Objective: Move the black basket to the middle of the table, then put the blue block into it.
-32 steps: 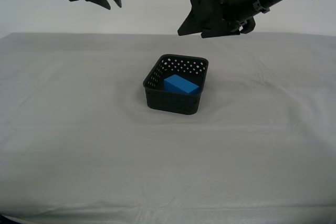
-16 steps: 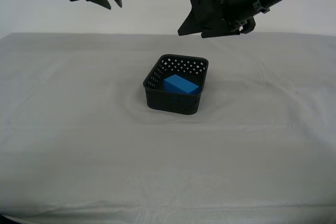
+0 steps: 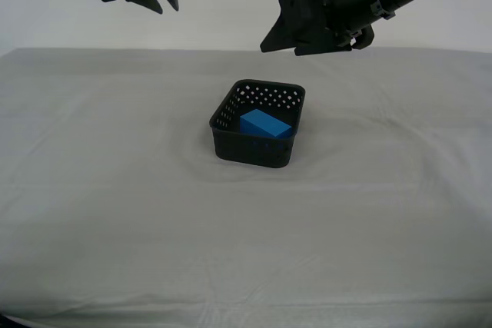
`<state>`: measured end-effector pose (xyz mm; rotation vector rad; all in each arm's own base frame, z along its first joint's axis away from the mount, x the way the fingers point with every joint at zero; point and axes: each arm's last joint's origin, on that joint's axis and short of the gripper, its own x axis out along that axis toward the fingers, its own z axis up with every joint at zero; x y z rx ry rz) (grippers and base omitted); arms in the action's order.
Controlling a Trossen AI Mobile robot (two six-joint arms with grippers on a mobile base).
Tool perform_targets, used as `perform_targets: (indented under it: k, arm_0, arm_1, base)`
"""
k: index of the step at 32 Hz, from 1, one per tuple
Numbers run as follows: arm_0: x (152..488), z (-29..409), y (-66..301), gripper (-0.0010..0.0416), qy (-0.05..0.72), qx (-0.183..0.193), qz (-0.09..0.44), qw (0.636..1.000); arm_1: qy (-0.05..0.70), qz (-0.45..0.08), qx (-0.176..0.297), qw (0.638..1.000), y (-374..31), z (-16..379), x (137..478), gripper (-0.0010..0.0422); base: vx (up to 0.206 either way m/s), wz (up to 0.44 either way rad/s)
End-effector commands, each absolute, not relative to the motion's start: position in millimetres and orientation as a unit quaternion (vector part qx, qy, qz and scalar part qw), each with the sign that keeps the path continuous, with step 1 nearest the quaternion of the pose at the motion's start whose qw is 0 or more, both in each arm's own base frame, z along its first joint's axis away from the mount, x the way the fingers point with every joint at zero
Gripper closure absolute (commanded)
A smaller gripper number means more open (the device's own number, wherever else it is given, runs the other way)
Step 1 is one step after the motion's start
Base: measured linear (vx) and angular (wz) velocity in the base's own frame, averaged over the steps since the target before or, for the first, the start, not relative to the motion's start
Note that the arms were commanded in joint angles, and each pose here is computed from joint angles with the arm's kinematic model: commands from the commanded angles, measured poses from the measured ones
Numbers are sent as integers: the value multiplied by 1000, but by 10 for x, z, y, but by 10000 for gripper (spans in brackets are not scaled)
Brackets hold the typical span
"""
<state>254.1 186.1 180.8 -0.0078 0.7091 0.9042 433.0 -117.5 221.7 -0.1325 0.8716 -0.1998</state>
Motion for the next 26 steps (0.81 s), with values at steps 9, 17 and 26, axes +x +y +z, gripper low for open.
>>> perform_targets:
  k: [9, 17, 26]
  arm_0:
    - [2542, 1813, 1864, 19, 334, -4, 429, 839]
    - [2542, 1815, 1863, 18, 334, -4, 429, 840]
    - [2542, 1815, 1863, 18, 334, -4, 429, 840]
  arm_1:
    - [421, -97, -64, 900, -1175, 2216, 4332, 266]
    - [421, -98, -64, 900, -1177, 2217, 4332, 266]
    - [421, -98, -64, 899, -1177, 2216, 4332, 266]
  base:
    - [0, 0]
    - [0, 0]
    - [0, 0]
